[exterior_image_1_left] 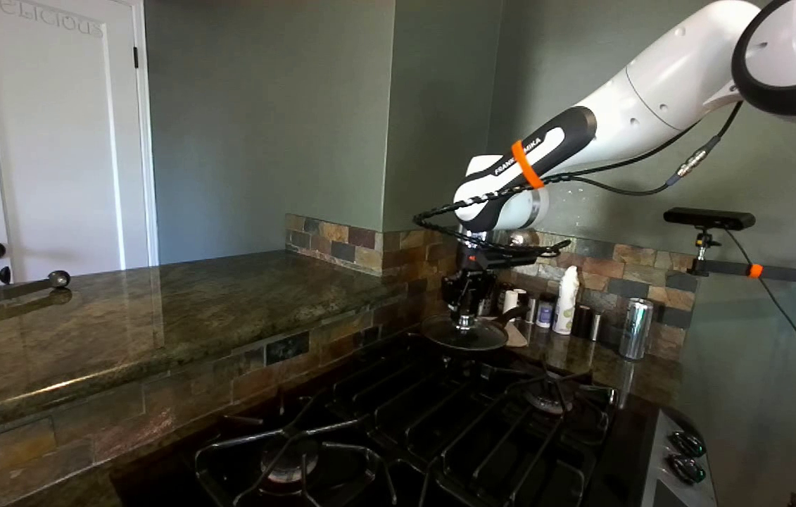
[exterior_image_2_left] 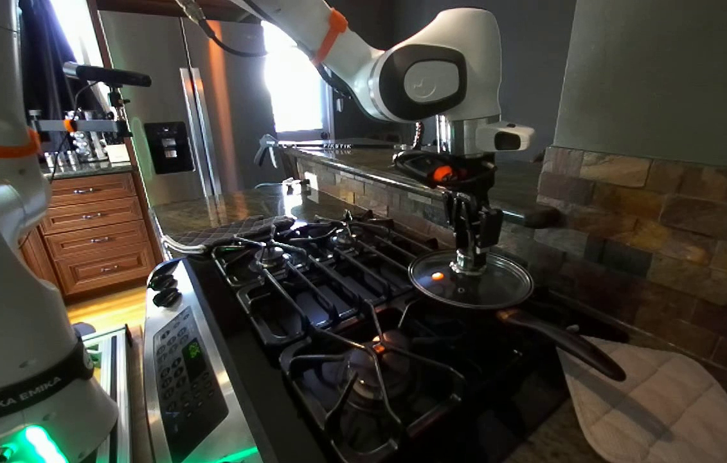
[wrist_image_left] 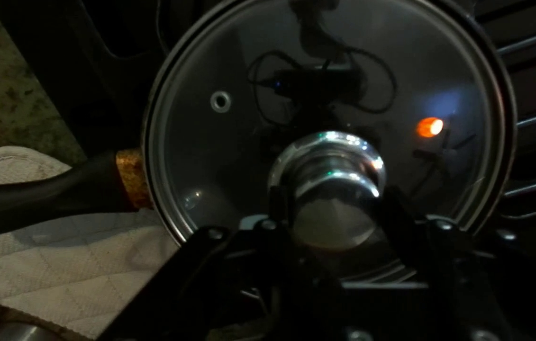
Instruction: Put the lid on the stove and then move the pan to the plate behind it
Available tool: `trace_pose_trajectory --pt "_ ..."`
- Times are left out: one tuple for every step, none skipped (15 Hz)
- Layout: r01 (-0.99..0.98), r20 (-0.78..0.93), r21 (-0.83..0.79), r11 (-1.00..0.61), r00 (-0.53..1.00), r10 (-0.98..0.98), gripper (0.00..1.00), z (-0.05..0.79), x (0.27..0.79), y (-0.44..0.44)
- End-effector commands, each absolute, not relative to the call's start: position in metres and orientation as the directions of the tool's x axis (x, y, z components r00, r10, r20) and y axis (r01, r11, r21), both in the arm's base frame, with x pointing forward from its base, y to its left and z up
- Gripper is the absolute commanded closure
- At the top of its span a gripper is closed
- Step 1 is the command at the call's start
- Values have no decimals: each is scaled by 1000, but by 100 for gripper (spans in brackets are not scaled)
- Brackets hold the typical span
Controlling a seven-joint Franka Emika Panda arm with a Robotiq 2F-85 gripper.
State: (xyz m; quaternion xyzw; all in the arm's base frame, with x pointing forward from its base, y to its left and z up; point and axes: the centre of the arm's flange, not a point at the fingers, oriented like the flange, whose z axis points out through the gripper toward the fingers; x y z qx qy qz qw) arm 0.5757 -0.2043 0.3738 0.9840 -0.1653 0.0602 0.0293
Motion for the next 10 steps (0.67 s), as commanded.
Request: trace_pose_trajectory --pt "-333 136 24 -943 935 -327 19 371 582 -208" --pt "-333 136 24 -943 935 -327 14 371 582 -208" --pt "-333 136 24 -943 935 -326 6 370 582 -209" --pt "-332 135 24 -943 936 -326 6 370 582 -208" --pt "-331 134 24 -943 936 -325 16 369 582 -208" --pt "-329 132 22 -944 937 -324 36 369 582 -208" --pt "-328 131 22 -944 937 -323 37 368 582 -208" --pt "-327 129 21 -945 938 -322 45 367 582 -208" --pt "-327 129 21 -945 938 -322 52 367 582 -208" --pt "-327 129 21 -945 938 -322 62 367 582 -208"
